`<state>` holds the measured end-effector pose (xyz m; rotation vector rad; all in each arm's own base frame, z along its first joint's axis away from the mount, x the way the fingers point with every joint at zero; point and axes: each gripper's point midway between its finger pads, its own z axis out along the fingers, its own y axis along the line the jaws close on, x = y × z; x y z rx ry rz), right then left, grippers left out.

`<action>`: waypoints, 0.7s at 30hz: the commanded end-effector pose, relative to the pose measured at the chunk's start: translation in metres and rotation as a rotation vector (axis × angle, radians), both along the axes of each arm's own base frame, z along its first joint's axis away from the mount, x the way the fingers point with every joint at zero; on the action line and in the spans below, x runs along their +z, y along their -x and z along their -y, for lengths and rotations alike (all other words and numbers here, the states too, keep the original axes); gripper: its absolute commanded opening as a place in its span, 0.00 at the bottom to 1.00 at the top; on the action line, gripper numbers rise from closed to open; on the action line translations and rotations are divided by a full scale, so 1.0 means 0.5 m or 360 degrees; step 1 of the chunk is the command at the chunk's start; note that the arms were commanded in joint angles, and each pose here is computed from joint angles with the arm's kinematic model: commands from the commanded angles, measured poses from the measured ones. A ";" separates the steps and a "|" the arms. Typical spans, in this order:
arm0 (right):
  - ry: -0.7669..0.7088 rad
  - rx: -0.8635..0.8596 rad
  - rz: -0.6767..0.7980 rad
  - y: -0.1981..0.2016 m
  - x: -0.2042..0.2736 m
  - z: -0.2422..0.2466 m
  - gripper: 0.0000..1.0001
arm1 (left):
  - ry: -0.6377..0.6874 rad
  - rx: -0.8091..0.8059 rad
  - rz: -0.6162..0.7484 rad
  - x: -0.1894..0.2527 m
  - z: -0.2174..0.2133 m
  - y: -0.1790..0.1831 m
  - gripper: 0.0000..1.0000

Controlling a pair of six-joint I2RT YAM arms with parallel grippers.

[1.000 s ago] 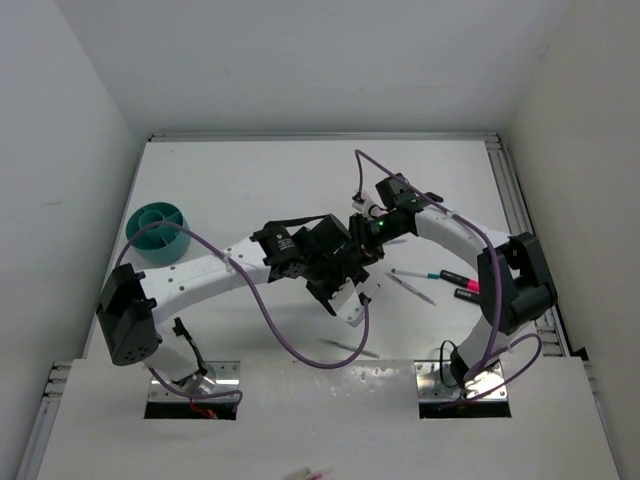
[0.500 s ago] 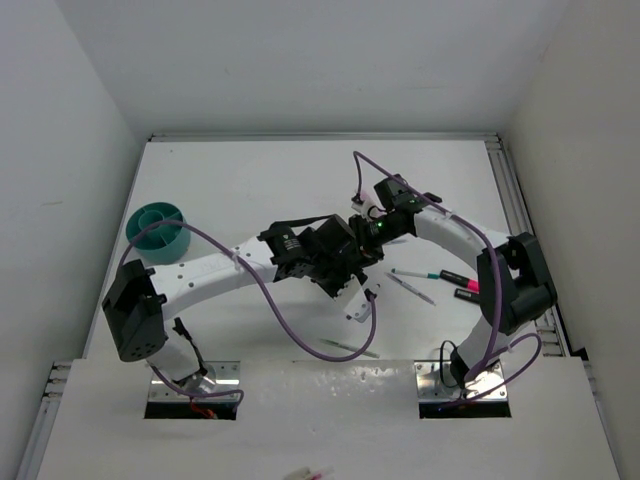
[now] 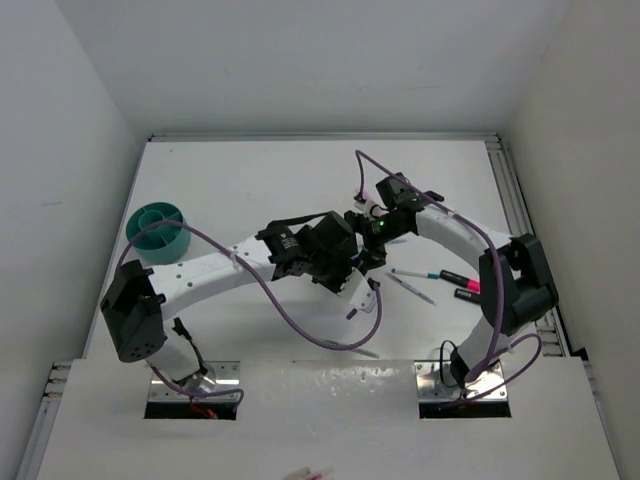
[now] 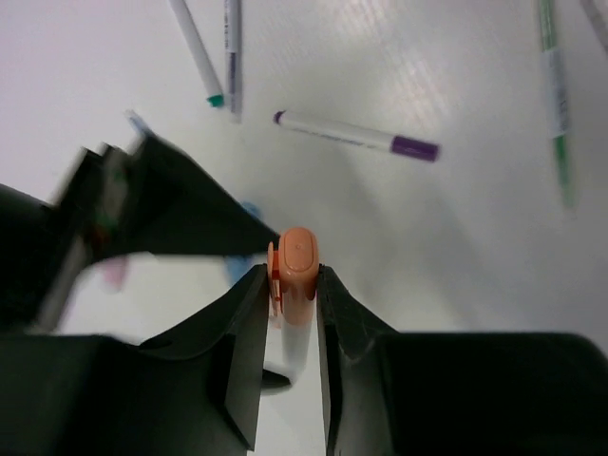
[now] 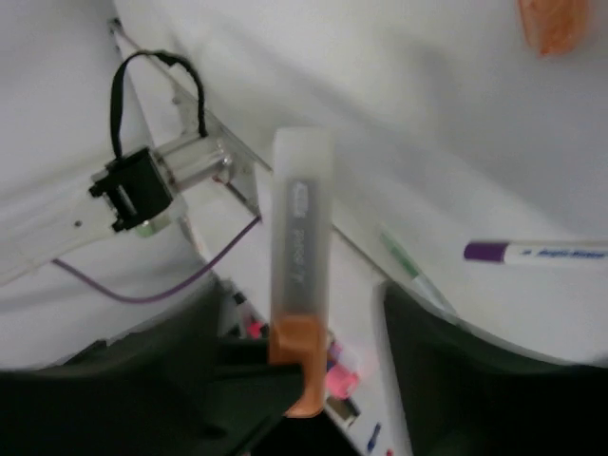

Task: Sort the stationery into containers
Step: Pick up the pen from the center of the board, then place the pen in the storage box.

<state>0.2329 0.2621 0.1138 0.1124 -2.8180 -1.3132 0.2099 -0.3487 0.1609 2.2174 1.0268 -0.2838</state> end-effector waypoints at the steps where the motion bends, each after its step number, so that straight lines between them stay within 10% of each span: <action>1: -0.0075 -0.0041 0.0160 -0.046 0.069 0.018 0.78 | 0.0186 0.0252 -0.0103 0.057 -0.026 -0.028 0.00; 11: -0.0251 -0.0622 0.0445 -0.325 0.249 0.250 0.88 | 0.1052 0.1511 -0.0207 0.288 -0.292 -0.222 0.00; 21: -0.0236 -0.0653 0.0351 -0.285 0.166 0.301 0.84 | 0.1542 0.2383 -0.0031 0.315 -0.639 -0.348 0.00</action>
